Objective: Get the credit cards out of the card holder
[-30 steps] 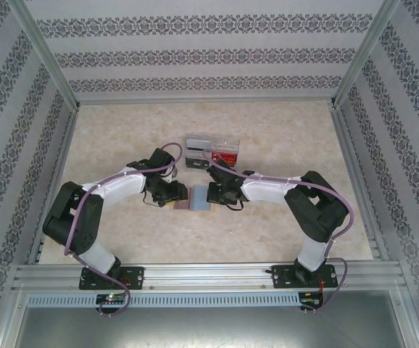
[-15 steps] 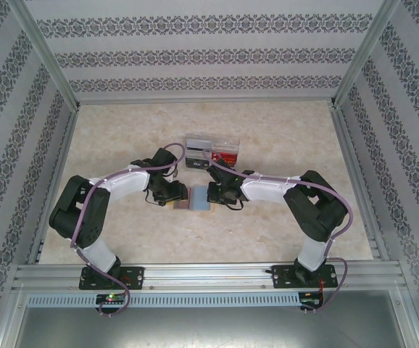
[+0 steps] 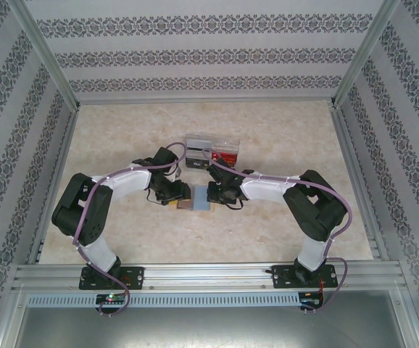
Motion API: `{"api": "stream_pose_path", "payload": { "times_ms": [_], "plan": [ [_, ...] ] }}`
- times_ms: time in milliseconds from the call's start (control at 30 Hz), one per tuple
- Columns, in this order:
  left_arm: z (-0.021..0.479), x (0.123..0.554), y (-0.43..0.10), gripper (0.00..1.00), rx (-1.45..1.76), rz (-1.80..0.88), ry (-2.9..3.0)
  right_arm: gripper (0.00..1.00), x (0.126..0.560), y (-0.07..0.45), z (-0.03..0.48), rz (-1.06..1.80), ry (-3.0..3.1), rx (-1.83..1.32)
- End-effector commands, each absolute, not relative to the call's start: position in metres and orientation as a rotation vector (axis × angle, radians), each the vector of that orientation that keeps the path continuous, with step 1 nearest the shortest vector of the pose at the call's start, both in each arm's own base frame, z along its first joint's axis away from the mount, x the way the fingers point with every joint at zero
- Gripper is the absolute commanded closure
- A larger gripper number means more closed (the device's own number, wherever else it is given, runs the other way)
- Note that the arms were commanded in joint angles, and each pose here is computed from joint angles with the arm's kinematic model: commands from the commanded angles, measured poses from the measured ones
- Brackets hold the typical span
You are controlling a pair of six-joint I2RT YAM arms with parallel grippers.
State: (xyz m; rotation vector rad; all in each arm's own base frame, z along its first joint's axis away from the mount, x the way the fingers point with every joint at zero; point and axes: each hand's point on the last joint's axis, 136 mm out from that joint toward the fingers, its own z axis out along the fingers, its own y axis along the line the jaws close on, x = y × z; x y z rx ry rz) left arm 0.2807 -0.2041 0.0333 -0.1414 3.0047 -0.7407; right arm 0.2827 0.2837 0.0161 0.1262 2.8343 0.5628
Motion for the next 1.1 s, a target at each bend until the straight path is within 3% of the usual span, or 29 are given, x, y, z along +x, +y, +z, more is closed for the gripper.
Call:
{"api": "stream_pose_path", "payload": {
  "times_ms": [0,433,600,933,1067],
  "plan": [
    [0.039,0.282,-0.221,0.46,-0.057,-0.842,2.974,0.86,0.277,0.282,0.0,0.532,2.885,0.121],
    [0.068,0.286,-0.239,0.32,0.046,-0.923,2.909,0.85,0.277,0.28,0.001,0.523,2.884,0.127],
    [0.073,0.286,-0.247,0.31,0.086,-0.946,2.899,0.85,0.278,0.279,0.004,0.525,2.874,0.132],
    [0.083,0.284,-0.278,0.43,0.189,-1.132,2.869,0.84,0.291,0.265,0.032,0.561,2.779,0.21],
    [0.087,0.284,-0.279,0.43,0.188,-1.143,2.86,0.82,0.294,0.264,0.041,0.573,2.754,0.211]
  ]
}}
